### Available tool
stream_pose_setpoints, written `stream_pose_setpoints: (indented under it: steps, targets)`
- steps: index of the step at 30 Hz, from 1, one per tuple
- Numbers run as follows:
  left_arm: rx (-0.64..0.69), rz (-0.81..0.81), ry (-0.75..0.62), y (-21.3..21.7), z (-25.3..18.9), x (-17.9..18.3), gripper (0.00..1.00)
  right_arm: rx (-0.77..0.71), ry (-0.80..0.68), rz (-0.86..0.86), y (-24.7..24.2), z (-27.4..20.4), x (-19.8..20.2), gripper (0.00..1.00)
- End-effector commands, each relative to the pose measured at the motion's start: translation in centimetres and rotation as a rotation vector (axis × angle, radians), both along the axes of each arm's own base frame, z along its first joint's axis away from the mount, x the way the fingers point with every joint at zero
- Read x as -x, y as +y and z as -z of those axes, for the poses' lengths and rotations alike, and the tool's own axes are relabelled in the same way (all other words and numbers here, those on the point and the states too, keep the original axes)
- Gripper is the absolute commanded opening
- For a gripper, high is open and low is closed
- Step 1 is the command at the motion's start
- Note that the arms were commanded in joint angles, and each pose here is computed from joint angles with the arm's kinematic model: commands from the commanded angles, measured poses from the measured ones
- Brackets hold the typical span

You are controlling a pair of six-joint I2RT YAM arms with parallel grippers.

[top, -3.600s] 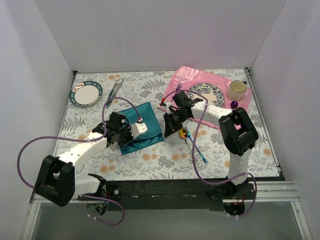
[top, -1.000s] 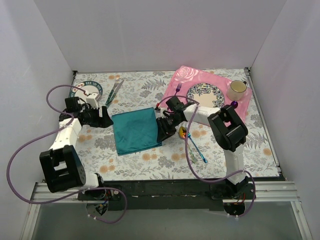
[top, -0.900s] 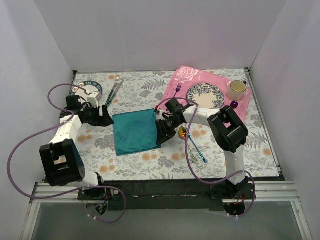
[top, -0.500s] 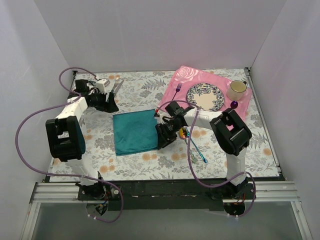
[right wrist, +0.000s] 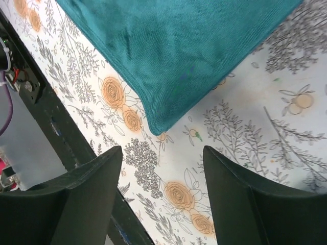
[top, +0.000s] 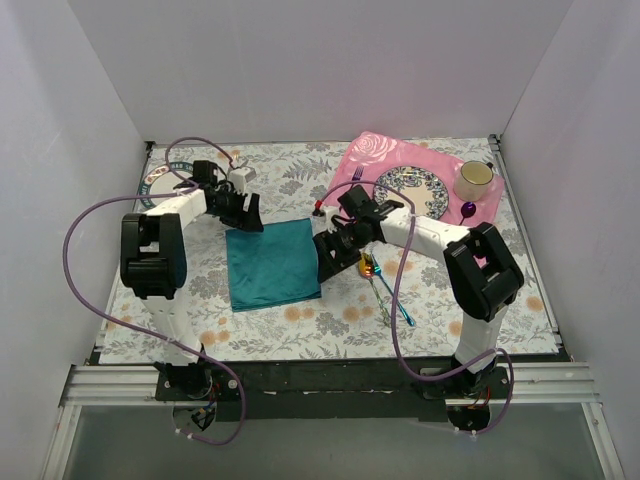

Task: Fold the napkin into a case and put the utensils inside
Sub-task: Smooth out the square-folded napkin at the center of the board.

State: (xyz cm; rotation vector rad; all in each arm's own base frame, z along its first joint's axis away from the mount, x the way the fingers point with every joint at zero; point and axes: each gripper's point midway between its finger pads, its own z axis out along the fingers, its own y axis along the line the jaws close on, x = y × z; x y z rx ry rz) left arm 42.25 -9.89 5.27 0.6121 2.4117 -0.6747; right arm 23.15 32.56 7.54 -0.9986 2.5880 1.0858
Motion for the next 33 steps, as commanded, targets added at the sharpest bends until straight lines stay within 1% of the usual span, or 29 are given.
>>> stream_pose_setpoints:
  steps: [1,2,3,5,7,8,9,12,13,14,17,19,20,21,23,25,26,27,28,30,31,32,33]
  targets:
    - [0.003,0.047,-0.011,-1.1,-0.1,0.3,0.68,-0.032,-0.097,0.003,0.2,-2.7,-2.3,0.74]
    - [0.000,0.059,-0.001,-1.3,0.3,0.8,0.68,-0.044,-0.128,0.004,0.4,-3.5,-3.2,0.74]
    - [-0.002,0.067,0.010,-1.4,0.5,1.2,0.67,-0.044,-0.150,-0.001,0.4,-3.9,-3.6,0.78]
    - [-0.005,0.089,0.023,-1.8,1.0,2.2,0.66,-0.034,-0.196,0.000,0.4,-4.5,-4.7,0.79]
    - [-0.011,0.105,0.026,-2.0,1.3,2.8,0.65,-0.036,-0.273,-0.012,0.5,-5.7,-6.2,0.80]
    - [-0.013,0.108,0.022,-1.9,1.1,3.1,0.65,-0.037,-0.293,-0.016,0.5,-6.0,-6.5,0.81]
    - [-0.012,0.114,0.026,-2.0,1.2,3.5,0.65,-0.046,-0.313,-0.023,0.7,-6.5,-6.9,0.85]
    - [-0.016,0.136,0.012,-2.2,0.7,4.3,0.64,-0.071,-0.360,-0.047,0.9,-7.6,-7.1,0.87]
    - [-0.021,0.137,0.006,-2.1,0.6,4.2,0.64,-0.087,-0.374,-0.056,1.0,-8.0,-7.1,0.87]
    - [-0.023,0.138,-0.001,-2.1,0.4,4.2,0.64,-0.096,-0.383,-0.060,1.1,-8.3,-7.1,0.92]
    - [-0.036,0.121,-0.047,-1.8,-0.9,3.5,0.65,-0.123,-0.430,-0.066,1.4,-9.2,-7.7,0.94]
    - [-0.043,0.076,-0.105,-1.1,-2.8,2.1,0.70,-0.136,-0.479,-0.061,1.7,-10.1,-8.4,0.94]
    - [-0.042,0.045,-0.151,-0.6,-3.9,0.9,0.71,-0.158,-0.529,-0.059,2.0,-11.3,-9.2,0.95]
    - [-0.018,0.001,-0.172,-0.3,-5.2,0.2,0.75,-0.167,-0.560,-0.057,2.3,-11.9,-9.7,0.95]
    - [0.029,-0.082,-0.269,2.2,-9.2,-1.8,0.78,-0.189,-0.642,-0.046,2.7,-14.1,-11.0,0.98]
    - [0.075,-0.143,-0.317,4.0,-12.3,-2.4,0.90,-0.208,-0.741,-0.023,3.0,-16.1,-12.5,0.99]
    - [0.104,-0.138,-0.344,4.0,-13.6,-2.3,0.96,-0.223,-0.780,-0.013,3.2,-17.0,-13.1,0.99]
    - [0.122,-0.141,-0.364,4.2,-14.6,-2.1,0.98,-0.256,-0.823,0.010,3.6,-18.2,-13.8,0.99]
    - [0.149,-0.147,-0.380,4.2,-15.7,-1.7,0.98,-0.257,-0.858,0.063,3.5,-18.9,-14.9,0.98]
    - [0.179,-0.175,-0.449,4.1,-17.9,-0.8,0.98,-0.285,-0.896,0.103,3.9,-20.3,-15.9,0.99]
    - [0.232,-0.232,-0.426,3.9,-18.4,-0.3,0.98,-0.287,-0.889,0.105,4.3,-20.1,-16.2,0.99]
    - [0.252,-0.243,-0.506,4.0,-20.8,-0.1,0.98,-0.294,-0.884,0.114,4.5,-20.5,-16.5,0.99]
    - [0.285,-0.260,-0.483,3.7,-20.0,0.6,0.98,-0.317,-0.879,0.114,4.8,-21.4,-16.7,0.99]
